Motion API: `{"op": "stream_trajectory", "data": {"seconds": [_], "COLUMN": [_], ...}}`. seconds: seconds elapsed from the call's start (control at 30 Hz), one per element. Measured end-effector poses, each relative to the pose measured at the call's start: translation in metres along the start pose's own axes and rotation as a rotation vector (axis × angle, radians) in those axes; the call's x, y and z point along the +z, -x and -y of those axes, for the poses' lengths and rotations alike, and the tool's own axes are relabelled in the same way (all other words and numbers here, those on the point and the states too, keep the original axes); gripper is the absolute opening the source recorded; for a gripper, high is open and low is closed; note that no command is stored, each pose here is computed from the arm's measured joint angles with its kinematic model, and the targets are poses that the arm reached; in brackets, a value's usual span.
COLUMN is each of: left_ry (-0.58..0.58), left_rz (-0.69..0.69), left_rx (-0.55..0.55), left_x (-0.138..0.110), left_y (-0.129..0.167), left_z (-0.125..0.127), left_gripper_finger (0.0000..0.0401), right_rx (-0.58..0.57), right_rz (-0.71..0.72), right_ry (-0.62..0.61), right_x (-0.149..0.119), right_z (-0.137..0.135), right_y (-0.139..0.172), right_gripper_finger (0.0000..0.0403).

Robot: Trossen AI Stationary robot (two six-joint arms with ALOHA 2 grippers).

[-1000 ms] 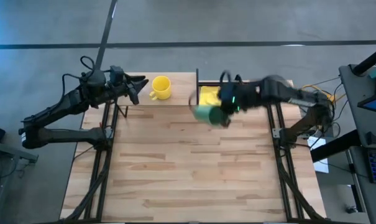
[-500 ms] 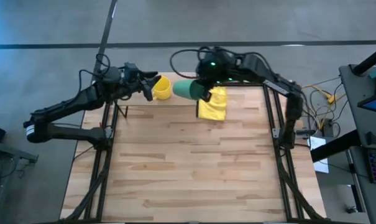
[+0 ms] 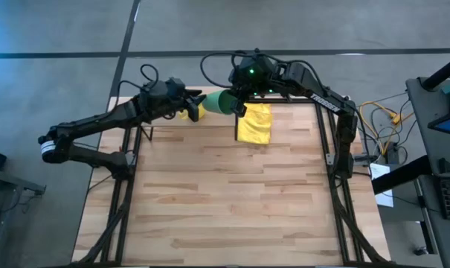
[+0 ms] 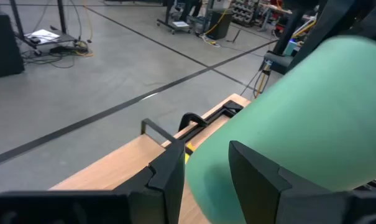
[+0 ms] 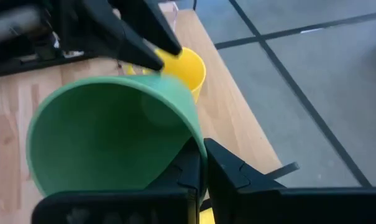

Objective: Stack small to large cups/mugs on shelf
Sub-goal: Put the green cup on the shelf

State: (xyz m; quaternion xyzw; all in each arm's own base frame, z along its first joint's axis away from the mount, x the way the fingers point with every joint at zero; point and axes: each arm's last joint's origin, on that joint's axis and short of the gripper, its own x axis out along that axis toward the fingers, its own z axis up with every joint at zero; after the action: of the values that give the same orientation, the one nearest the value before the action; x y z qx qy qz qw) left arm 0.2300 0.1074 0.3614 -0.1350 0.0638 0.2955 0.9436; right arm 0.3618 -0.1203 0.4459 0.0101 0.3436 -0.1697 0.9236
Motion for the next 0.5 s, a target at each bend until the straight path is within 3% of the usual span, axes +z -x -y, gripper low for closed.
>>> {"op": "stream_trajectory", "data": {"seconds": [0.5], "left_ry": [0.039], "left_rz": [0.014], "left_rx": [-0.111], "left_x": [-0.004], "left_y": [-0.019], "left_z": [0.006], "left_gripper_finger": [0.0111], "right_rx": [-0.006], "right_rz": [0.026], "right_ry": [-0.009], "right_x": [0.002], "right_z": [0.002], "right_y": [0.010], "right_gripper_finger": [0.0009]}}
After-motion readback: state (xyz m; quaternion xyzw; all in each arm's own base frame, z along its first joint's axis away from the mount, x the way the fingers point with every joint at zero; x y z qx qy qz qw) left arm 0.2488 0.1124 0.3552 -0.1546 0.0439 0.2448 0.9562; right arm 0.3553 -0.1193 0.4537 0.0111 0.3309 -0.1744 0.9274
